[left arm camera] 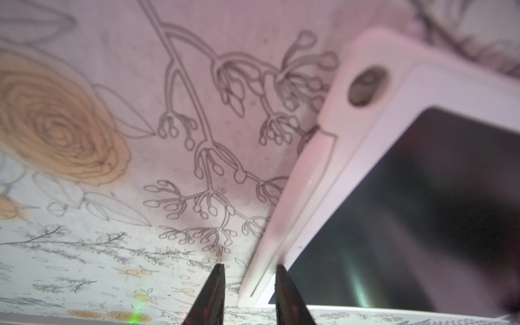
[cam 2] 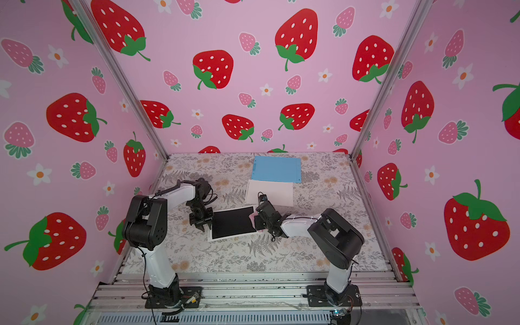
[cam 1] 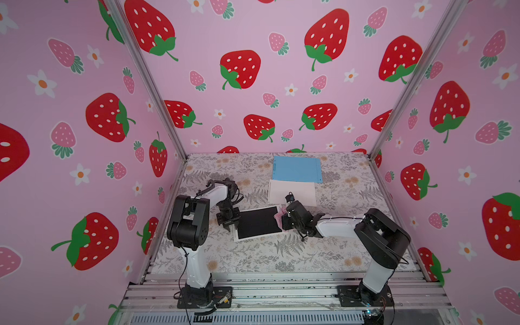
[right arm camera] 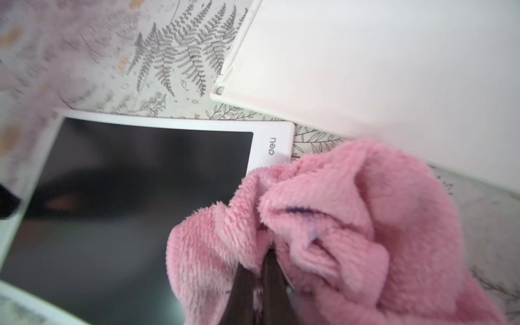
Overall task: Wipe the drawing tablet
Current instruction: Wipe the dirt from the drawing tablet.
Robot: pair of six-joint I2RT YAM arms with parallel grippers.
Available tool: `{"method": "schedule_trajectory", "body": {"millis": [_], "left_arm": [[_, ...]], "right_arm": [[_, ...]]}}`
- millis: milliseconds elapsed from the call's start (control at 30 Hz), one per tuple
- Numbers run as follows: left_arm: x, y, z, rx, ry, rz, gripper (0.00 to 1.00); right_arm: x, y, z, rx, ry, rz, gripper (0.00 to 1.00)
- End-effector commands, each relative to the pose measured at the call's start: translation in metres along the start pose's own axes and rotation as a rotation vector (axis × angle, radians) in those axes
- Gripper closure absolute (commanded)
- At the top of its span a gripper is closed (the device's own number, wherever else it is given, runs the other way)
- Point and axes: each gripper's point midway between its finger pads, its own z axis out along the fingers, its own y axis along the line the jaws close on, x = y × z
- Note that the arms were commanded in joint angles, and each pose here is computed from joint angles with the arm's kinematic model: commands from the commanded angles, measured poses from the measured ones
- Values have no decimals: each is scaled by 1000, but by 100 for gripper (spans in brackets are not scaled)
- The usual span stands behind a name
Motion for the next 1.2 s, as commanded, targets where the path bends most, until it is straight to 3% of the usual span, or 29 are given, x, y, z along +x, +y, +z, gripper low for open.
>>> {"method": "schedule_trajectory", "body": {"millis": [0, 67, 167, 267, 333, 500, 567, 667, 767, 900, 1067, 1167], "left_arm": [[-7, 16, 24, -89, 3, -22, 69], [-7, 16, 25, -90, 4, -21, 70], [-7, 16, 25, -89, 3, -21, 70], [-7, 15, 25, -89, 3, -20, 70], [-8, 16, 25, -90, 2, -20, 70], [-7, 16, 25, -88, 3, -26, 70], [-7, 15, 25, -86, 3, -24, 70], [-7, 15, 25, -87, 2, -26, 71], [-7, 15, 25, -86, 1, -26, 72], [-7, 15, 25, -82, 2, -24, 73], [-6, 13, 26, -67, 4, -29, 75], [-5, 9, 26, -50, 6, -27, 75]], "right_arm": [[57, 33, 10, 8, 149, -171, 100], [60, 10, 13, 65, 162, -111, 100], [74, -57, 6, 166, 188, 25, 100], [83, -89, -7, 204, 172, 35, 100], [80, -69, -9, 142, 157, -15, 100], [67, 32, -2, 2, 130, -209, 100], [67, 21, 2, 41, 141, -168, 100], [74, -37, -1, 122, 175, -53, 100], [80, -76, -11, 176, 185, -28, 100], [55, -73, -31, 179, 104, -50, 100], [28, -80, -52, 213, 6, 41, 100], [9, -49, -52, 165, -33, -48, 100]]}}
